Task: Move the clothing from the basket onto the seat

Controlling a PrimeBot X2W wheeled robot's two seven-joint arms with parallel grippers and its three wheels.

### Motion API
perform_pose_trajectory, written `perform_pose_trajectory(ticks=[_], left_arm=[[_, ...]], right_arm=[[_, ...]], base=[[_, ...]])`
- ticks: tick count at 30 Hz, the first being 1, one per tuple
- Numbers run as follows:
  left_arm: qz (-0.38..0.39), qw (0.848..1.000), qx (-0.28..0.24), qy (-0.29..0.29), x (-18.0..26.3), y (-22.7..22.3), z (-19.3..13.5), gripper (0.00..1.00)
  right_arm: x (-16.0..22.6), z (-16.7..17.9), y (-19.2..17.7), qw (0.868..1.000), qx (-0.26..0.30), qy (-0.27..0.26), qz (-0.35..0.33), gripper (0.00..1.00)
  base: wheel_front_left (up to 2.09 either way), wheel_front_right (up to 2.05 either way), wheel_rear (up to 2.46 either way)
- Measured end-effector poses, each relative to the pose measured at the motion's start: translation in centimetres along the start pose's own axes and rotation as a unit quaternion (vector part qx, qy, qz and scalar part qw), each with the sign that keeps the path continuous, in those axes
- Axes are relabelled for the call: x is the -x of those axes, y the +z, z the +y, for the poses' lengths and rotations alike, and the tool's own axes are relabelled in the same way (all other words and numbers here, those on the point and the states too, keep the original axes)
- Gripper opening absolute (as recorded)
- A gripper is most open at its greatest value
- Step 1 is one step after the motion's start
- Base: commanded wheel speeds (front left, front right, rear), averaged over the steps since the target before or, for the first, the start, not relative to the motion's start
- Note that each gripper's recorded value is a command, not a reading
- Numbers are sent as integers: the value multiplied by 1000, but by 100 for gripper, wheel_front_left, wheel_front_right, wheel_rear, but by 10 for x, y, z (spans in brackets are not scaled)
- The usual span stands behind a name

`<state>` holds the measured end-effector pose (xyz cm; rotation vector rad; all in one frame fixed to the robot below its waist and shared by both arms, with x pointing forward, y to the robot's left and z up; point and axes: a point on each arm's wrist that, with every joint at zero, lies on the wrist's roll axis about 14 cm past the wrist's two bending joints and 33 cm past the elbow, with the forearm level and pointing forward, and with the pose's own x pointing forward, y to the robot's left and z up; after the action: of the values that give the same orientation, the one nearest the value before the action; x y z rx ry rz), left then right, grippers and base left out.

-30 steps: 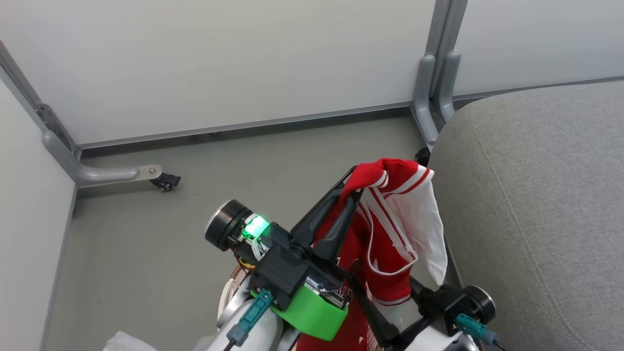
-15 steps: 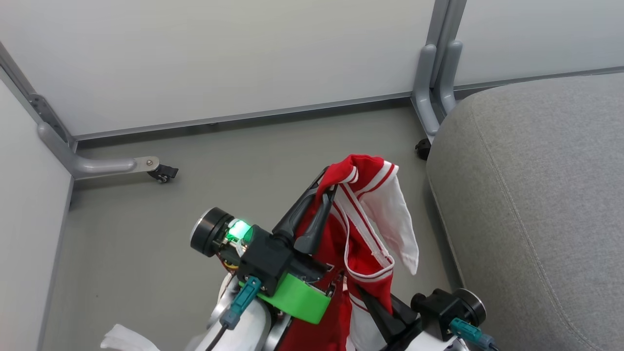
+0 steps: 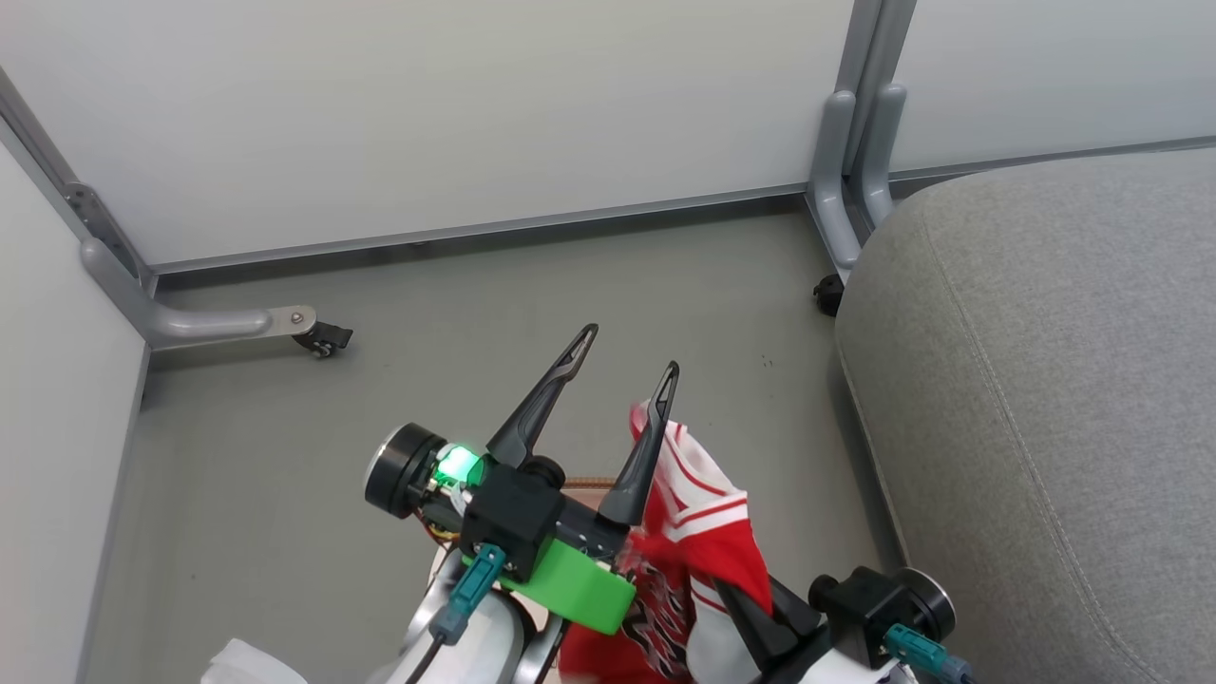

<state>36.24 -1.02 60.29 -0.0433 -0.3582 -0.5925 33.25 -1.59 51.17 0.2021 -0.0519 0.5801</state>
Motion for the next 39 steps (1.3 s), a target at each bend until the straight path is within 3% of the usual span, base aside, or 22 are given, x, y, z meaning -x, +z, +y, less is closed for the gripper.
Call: perform_pose_trajectory(ticks=[10, 21, 31, 39], left_arm=[[26, 1000, 6, 15, 11, -16, 6, 100], [91, 995, 32, 4, 28, -59, 6, 100], [106, 992, 47, -40, 15, -82, -4, 100], [110, 987, 65, -98, -10, -106, -25, 100]], right_arm=[[3, -10, 10, 1000, 9, -17, -15, 0], [-5, -46, 64, 993, 55, -57, -92, 0], [9, -93, 127, 970, 117, -122, -173, 0], [30, -122, 142, 955, 136, -186, -188, 0]], base=[[0, 0, 0], [0, 0, 0], [0, 0, 0], [0, 0, 0]])
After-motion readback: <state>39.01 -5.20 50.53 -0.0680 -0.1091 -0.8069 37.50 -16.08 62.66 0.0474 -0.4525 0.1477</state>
